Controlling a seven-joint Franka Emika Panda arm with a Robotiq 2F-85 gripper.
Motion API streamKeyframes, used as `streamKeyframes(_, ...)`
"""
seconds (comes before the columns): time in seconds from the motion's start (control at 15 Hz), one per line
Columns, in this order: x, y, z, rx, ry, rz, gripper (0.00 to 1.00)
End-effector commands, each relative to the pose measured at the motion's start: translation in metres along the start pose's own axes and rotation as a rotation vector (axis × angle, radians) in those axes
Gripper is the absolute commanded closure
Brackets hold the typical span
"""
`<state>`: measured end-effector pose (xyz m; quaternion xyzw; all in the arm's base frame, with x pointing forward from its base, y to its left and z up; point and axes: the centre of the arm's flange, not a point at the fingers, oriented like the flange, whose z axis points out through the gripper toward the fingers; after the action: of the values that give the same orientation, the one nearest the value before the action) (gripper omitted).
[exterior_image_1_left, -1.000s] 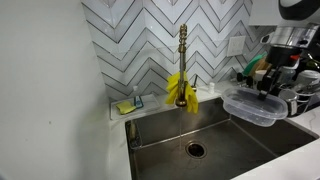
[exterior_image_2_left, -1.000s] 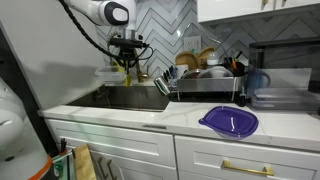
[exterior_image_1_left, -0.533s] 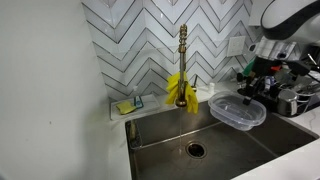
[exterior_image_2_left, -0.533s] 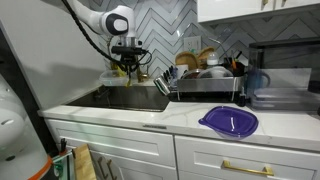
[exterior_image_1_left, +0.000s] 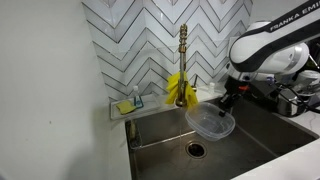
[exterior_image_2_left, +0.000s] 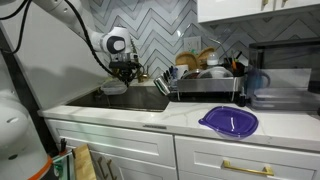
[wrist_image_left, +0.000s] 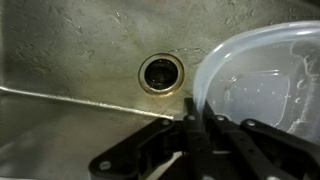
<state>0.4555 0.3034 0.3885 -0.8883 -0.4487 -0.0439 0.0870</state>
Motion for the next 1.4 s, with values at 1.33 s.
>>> streamKeyframes(1.33,0.010,0.012,0.025,-0.047,-0.100,0.104,0.98)
